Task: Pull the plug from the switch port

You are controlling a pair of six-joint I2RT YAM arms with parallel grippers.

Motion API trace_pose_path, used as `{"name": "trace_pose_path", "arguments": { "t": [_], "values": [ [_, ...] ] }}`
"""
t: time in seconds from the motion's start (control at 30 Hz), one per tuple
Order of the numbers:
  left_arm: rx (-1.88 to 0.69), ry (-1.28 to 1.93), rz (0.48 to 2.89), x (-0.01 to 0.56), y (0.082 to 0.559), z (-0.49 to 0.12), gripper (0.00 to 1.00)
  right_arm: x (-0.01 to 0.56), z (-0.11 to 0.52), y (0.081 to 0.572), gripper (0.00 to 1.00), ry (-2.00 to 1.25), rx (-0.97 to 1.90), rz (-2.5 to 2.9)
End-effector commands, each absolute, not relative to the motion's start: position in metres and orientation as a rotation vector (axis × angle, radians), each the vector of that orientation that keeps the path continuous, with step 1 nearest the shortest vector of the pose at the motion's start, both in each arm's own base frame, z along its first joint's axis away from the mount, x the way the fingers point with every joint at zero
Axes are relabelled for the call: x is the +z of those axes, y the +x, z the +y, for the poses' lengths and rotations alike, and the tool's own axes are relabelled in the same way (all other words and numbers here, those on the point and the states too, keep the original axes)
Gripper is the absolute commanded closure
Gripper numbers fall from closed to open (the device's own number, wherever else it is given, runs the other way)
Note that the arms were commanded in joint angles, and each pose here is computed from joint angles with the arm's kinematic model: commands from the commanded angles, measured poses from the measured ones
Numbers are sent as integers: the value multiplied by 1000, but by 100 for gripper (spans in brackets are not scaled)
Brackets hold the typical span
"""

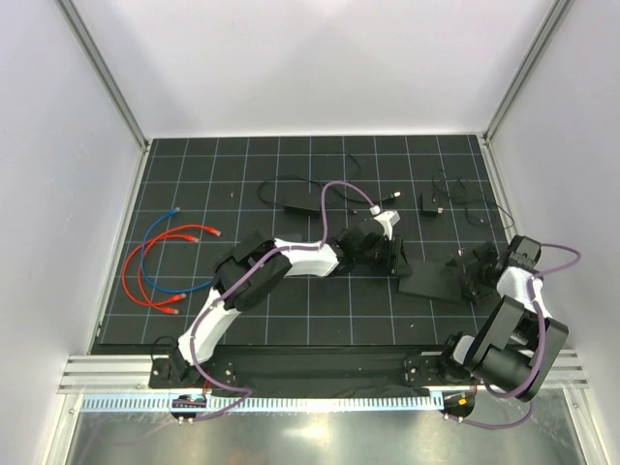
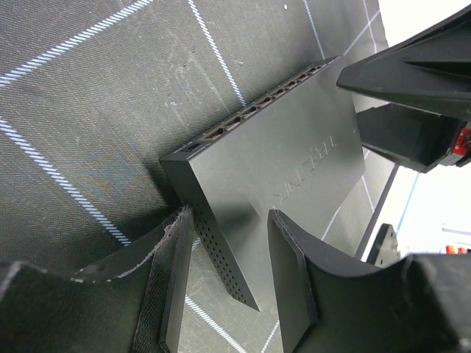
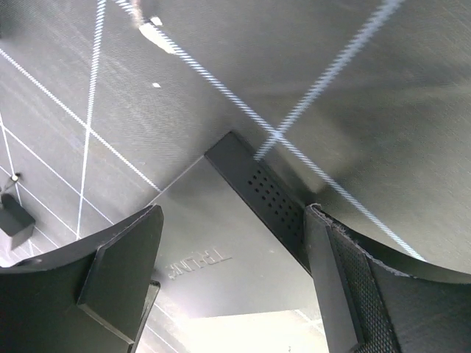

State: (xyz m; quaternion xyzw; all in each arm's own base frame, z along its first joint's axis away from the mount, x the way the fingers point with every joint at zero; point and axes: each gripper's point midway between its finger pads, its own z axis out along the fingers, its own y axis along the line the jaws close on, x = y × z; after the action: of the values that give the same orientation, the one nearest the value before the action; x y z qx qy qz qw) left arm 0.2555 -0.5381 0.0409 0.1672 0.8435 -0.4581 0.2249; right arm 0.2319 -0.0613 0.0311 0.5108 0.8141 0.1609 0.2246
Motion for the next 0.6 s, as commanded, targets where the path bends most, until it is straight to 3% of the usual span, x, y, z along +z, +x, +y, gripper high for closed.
{"name": "trace_pose_path", "arguments": {
  "t": [0.0, 0.3, 0.57],
  "values": [
    [-1315, 474, 2316, 47, 249, -546, 51, 35, -37, 244, 16, 1363, 599, 2282],
    [-1356, 477, 2324, 43, 242, -556, 52, 52, -13, 270, 16, 1198, 624, 2345],
    [-1322, 558, 2300, 45, 251, -568, 50, 47, 22, 259, 16, 1181, 730, 2385]
  ]
}}
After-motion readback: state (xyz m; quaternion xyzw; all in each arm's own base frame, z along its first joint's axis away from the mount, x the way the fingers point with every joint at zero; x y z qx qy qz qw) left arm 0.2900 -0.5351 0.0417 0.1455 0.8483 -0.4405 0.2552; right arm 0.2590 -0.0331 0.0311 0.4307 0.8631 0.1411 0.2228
